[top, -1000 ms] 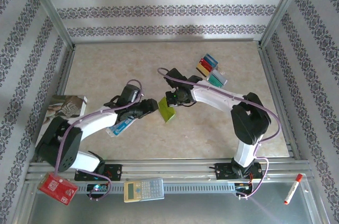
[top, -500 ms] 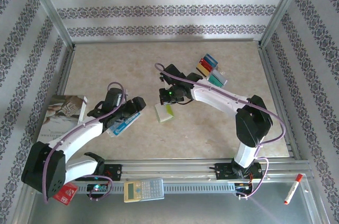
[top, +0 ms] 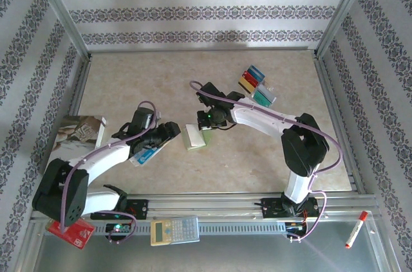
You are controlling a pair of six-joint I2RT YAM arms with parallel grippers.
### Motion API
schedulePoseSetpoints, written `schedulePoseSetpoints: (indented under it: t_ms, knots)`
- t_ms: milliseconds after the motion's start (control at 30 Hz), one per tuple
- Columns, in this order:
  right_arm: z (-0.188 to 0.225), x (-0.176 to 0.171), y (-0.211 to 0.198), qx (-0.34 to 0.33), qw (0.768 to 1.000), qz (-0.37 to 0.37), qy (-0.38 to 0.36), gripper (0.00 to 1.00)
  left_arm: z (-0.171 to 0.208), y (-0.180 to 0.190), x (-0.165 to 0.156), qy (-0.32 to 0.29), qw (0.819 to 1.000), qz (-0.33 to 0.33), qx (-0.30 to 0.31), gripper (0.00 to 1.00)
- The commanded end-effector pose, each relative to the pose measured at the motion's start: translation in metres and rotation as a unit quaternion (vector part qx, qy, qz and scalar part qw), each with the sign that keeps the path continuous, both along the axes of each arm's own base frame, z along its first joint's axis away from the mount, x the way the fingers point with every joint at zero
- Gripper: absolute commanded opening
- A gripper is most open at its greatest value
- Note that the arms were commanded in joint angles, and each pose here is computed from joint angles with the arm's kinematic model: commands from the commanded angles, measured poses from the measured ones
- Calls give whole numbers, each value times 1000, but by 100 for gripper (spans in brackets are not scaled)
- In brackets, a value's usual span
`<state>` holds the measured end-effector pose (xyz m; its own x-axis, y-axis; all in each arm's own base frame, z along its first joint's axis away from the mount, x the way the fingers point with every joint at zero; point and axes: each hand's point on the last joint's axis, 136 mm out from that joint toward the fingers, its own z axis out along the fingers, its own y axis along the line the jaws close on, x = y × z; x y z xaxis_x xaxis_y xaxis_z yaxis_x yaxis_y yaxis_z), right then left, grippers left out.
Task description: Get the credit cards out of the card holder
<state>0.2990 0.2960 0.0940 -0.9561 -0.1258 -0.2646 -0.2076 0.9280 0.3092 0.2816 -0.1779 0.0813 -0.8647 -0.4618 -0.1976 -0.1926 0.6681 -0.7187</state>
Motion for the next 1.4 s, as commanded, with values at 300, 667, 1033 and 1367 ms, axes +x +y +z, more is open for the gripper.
schedulePoseSetpoints:
  t_ms: [300, 667, 1033, 1367]
  knots:
    - [-37, 6, -46, -52, 997, -47, 14, 4, -1, -49, 12, 7, 997, -64, -50, 54]
    - [-53, 6, -58, -49, 997, -61, 26, 4, -7, -86, 29, 15, 991, -100, -82, 55]
    - [-49, 8, -62, -9, 996, -83, 24, 16, -9, -125, 46, 13, 987, -129, -92, 51]
    - [-15, 23, -114, -1, 988, -152, -38, 32, -23, -137, 54, 26, 988, -128, -82, 46]
